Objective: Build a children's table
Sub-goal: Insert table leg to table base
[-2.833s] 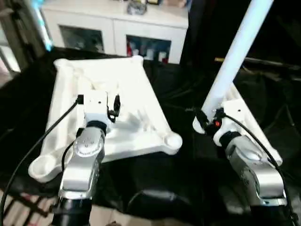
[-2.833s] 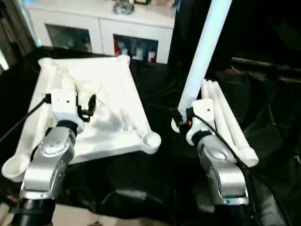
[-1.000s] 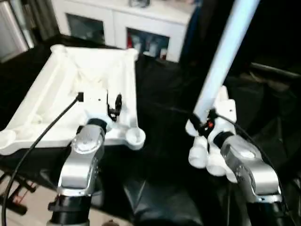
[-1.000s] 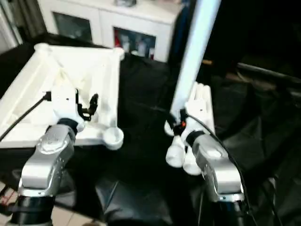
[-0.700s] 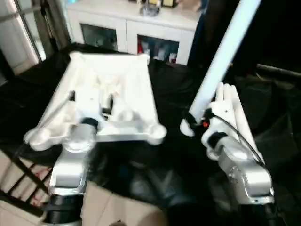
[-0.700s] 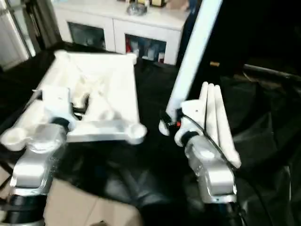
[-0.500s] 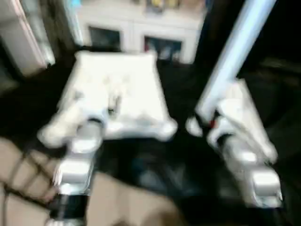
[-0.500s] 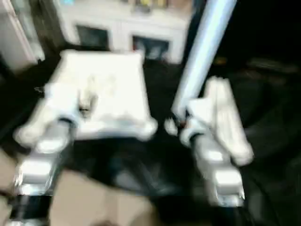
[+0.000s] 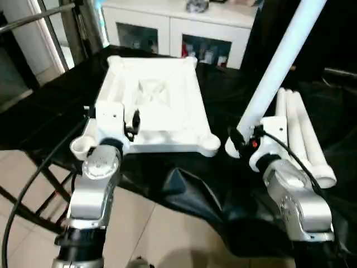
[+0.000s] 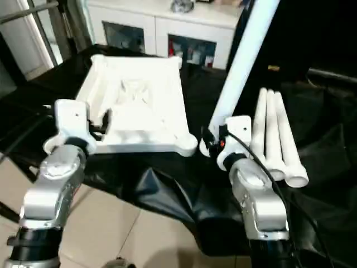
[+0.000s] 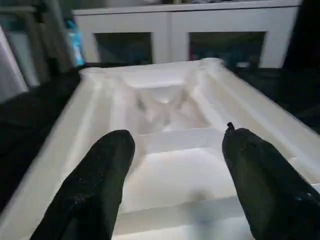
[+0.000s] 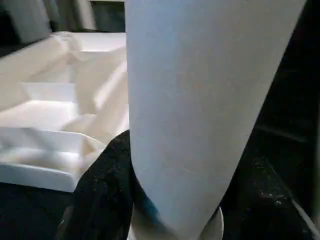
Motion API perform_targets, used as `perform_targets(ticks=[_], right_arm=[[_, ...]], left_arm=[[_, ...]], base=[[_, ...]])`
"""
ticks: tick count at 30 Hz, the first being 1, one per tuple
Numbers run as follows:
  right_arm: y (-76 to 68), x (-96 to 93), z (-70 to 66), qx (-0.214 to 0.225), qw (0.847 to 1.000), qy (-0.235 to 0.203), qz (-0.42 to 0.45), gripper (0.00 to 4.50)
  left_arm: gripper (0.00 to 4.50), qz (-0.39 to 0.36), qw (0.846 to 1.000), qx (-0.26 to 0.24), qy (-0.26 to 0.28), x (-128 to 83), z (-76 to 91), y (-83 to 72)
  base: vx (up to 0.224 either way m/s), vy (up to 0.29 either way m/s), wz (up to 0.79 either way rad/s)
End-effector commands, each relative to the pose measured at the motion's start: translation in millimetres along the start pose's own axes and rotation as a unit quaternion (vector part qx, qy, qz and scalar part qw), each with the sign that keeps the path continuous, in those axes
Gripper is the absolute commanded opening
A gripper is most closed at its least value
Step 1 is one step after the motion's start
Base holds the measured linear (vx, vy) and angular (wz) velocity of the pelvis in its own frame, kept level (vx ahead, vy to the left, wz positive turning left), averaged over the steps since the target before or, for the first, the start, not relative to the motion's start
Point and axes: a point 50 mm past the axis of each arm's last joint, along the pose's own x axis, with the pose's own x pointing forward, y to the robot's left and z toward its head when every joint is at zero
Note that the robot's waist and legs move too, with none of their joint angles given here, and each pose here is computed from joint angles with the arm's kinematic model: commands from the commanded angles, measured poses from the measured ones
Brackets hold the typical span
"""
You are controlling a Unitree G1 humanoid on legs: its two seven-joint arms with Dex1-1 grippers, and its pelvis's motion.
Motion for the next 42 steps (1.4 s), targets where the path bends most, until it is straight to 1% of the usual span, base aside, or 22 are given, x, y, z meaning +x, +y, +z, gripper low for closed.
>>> perform_targets(ticks=[1, 5, 7, 12, 15, 20, 24, 27, 32, 33, 34, 36, 37, 38, 39, 40, 41, 42], right_arm=[[0.7, 4.1, 8.2, -0.012, 1.0, -0.011, 0.009, 1.91], [3.9, 4.7, 9.7, -0.017, 0.999, -0.016, 0.024, 1.91], [4.1, 3.1, 6.2, -0.016, 0.999, -0.015, 0.028, 1.91], [4.2, 2.7, 3.4, -0.012, 0.999, -0.013, 0.029, 1.91], [4.5, 2.8, 3.6, -0.011, 0.999, -0.014, 0.029, 1.91], [7.5, 0.7, 4.0, 0.005, 0.999, -0.017, 0.035, 1.91], [7.5, -1.8, 1.6, -0.003, 0.999, -0.013, 0.03, 1.91], [7.4, -2.6, 0.7, -0.002, 1.0, -0.011, 0.028, 1.91], [7.1, -4.6, 0.3, -0.001, 1.0, -0.012, 0.026, 1.91], [6.9, -4.9, 0.6, -0.001, 1.0, -0.013, 0.026, 1.91], [6.9, -4.9, 0.6, -0.001, 1.0, -0.013, 0.026, 1.91], [5.7, -4.8, 1.6, -0.004, 1.0, -0.015, 0.025, 1.91], [5.3, -4.4, 2.1, -0.006, 1.0, -0.015, 0.026, 1.91], [4.4, -3.9, 3.0, -0.008, 0.999, -0.017, 0.029, 1.91], [3.2, -3.7, 4.2, -0.011, 0.999, -0.019, 0.032, 1.91], [1.7, -3.7, 5.4, -0.009, 0.999, -0.021, 0.036, 1.91], [0.8, -3.8, 6.2, -0.01, 0.999, -0.023, 0.039, 1.91], [-0.3, -4.0, 7.1, -0.011, 0.999, -0.024, 0.043, 1.91]], left_arm=[[3.31, -0.006, 1.0, -0.005, 0.005, -2, -4.4, 0.4], [3.31, -0.02, 1.0, 0.009, 0.014, -8, -11.8, 2.3], [3.31, -0.022, 1.0, 0.015, 0.017, -13, -14.7, 6.2], [3.31, -0.018, 1.0, 0.016, 0.016, -14, -14.1, 8.5], [3.31, -0.021, 1.0, 0.015, 0.014, -14, -13.2, 7.3], [3.31, -0.03, 0.999, 0.019, 0.012, -14, -12.3, 4.8], [3.31, -0.039, 0.999, 0.025, 0.012, -15, -12.7, 2.0], [3.31, -0.04, 0.999, 0.026, 0.007, -16, -11.8, 0.6], [3.31, -0.044, 0.998, 0.04, 0.017, -14, -14.1, -0.5], [3.31, -0.06, 0.997, 0.04, 0.019, -14, -14.2, -2.1], [3.31, -0.06, 0.997, 0.04, 0.019, -14, -14.2, -2.1], [3.31, -0.105, 0.993, 0.054, 0.022, -12, -12.5, -8.2], [3.6, -0.123, 0.99, 0.06, 0.02, -11, -11.5, -10.7], [3.67, -0.149, 0.986, 0.067, 0.015, -9, -8.2, -14.9], [3.67, -0.18, 0.981, 0.067, 0.008, -8, -4.5, -19.9], [3.67, -0.222, 0.973, 0.069, 0.006, -8, -1.6, -26.1], [3.73, -0.248, 0.966, 0.077, 0.008, -9, -0.9, -29.9], [3.94, -0.278, 0.957, 0.087, 0.012, -10, -0.8, -34.2]], base=[[0.0, 0.0, 0.0], [0.055, 0.02, -0.11], [0.091, 0.024, -0.1], [0.138, 0.015, 0.02], [0.152, 0.04, 0.05], [0.138, 0.006, -0.19], [0.117, 0.016, -0.07], [-0.106, 0.035, -0.19], [-0.08, 0.042, -0.11], [-0.087, -0.003, 0.03], [-0.095, -0.041, 0.01], [-0.103, -0.029, -0.03], [-0.099, -0.024, 0.0], [-0.09, -0.024, 0.02], [-0.09, -0.024, 0.02], [-0.079, -0.021, 0.03], [-0.062, -0.015, 0.03], [-0.062, -0.015, 0.03]])
